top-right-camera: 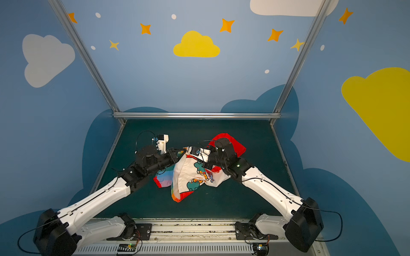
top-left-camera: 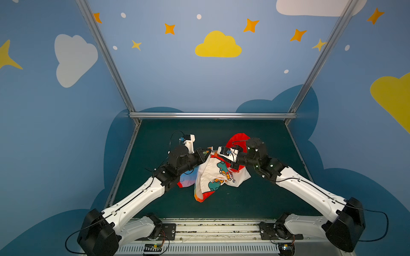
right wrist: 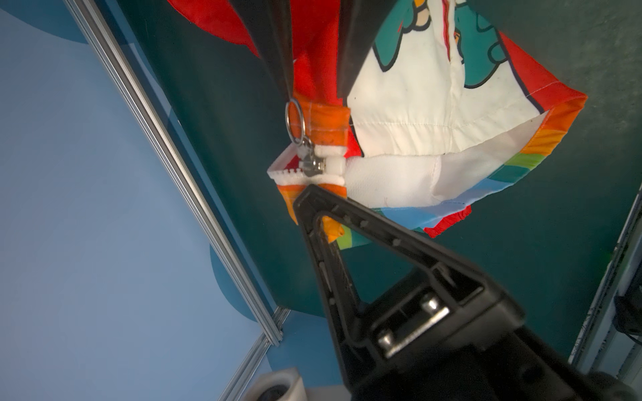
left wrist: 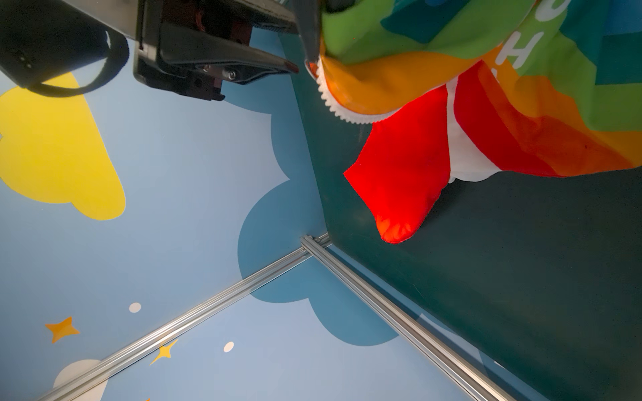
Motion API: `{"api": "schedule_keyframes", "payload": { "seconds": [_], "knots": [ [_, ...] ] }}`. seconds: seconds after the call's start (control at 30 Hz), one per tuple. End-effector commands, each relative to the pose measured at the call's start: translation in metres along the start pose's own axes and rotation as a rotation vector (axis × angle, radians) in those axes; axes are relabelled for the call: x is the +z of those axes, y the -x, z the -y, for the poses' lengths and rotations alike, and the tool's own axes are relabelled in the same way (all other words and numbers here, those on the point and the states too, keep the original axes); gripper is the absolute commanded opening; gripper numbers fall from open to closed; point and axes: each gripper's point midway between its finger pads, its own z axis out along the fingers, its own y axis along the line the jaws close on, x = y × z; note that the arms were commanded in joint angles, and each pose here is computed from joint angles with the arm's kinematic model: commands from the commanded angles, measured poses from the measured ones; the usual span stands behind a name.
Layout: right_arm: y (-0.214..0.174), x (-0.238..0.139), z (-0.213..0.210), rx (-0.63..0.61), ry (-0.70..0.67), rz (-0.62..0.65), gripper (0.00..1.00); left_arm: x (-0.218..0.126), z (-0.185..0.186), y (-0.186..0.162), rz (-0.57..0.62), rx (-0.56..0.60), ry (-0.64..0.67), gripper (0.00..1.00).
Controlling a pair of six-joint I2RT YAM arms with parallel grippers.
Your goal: Zip up the jacket
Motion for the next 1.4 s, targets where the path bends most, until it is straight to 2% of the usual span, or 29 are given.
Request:
{"api": "schedule_keyframes", "payload": {
  "seconds": [0.0,0.53,0.67,1.0,1.37],
  "knots": [
    [0.013,-0.001,0.012,-0.017,-0.024,0.026,0.24,-0.004,0.001,0.001,0.002,0.016,-0.008,0.03],
    [0.016,0.004,0.016,-0.005,-0.016,0.038,0.25,-0.004,0.001,0.0,0.003,0.012,-0.012,0.03],
    [0.016,0.007,0.018,-0.003,-0.012,0.041,0.22,-0.005,0.002,0.0,0.003,0.011,-0.013,0.03],
    [0.014,0.012,0.012,0.002,0.026,0.041,0.25,-0.005,0.002,0.001,0.004,0.01,-0.015,0.03],
    [0.017,0.017,0.014,0.015,0.03,0.051,0.14,-0.005,0.001,0.0,0.0,0.006,-0.013,0.03]
  ]
}}
